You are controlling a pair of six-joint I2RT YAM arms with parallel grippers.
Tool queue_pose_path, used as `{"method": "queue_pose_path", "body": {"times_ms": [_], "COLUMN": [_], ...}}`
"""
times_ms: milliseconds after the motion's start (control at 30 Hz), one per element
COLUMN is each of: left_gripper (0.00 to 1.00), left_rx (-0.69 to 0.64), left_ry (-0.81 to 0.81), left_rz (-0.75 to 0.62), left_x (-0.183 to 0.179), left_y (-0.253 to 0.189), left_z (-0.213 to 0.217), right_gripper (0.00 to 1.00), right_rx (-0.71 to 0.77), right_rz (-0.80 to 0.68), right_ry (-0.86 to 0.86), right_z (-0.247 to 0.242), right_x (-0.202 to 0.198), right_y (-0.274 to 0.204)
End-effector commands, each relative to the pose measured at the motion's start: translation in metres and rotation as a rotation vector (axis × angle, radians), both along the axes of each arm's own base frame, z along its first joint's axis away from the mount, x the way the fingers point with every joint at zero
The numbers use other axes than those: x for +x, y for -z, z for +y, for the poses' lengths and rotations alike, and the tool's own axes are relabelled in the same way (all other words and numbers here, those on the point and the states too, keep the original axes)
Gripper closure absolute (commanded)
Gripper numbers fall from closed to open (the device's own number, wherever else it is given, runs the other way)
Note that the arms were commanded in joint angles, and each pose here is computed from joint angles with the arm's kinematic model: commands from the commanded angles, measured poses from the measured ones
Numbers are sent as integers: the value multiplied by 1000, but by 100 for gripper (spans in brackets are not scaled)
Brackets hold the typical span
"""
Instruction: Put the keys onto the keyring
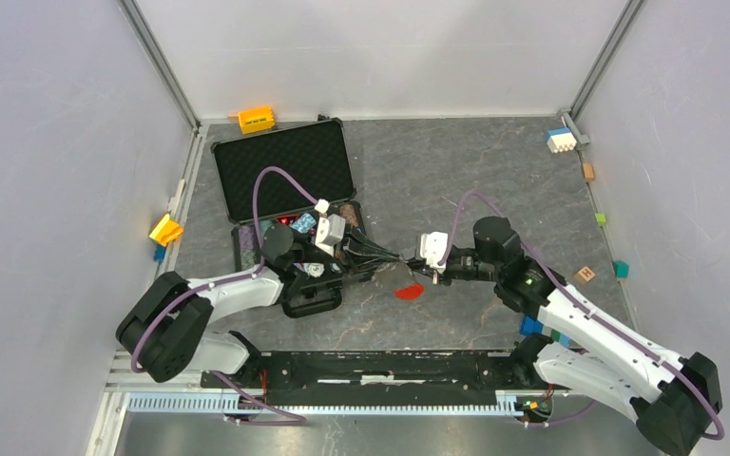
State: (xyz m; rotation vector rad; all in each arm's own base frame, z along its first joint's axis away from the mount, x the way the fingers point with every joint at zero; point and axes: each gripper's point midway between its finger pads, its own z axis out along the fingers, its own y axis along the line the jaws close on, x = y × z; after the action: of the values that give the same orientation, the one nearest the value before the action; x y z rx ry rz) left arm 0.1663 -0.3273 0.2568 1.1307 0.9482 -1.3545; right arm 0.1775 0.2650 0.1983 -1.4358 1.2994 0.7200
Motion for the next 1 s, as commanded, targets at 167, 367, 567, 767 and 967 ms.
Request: {"method": "queue_pose_path", "body": {"times_ms": [167, 367, 567, 767, 967], "left_gripper": [98, 98, 98, 98, 98], "left_rx": [-25, -8, 8, 13, 24], "left_ry": [-34, -29, -26, -24, -15], "left_rz": [-50, -53, -37, -28, -14], "left_x": [8, 9, 14, 18, 20], "left_y": [-7, -2, 4, 8, 12], "left_z": [3, 2, -2, -5, -8], "right_gripper": [100, 100, 100, 100, 100], "right_rx": [-31, -97, -125, -147, -159], "right_rz": [-98, -169, -172, -135, -122], "right_ry": [63, 132, 127, 88, 71], "right_z": [-14, -30, -32, -27, -22], "right_x": [10, 21, 20, 17, 16], "right_y": [-11, -14, -20, -22, -27]}}
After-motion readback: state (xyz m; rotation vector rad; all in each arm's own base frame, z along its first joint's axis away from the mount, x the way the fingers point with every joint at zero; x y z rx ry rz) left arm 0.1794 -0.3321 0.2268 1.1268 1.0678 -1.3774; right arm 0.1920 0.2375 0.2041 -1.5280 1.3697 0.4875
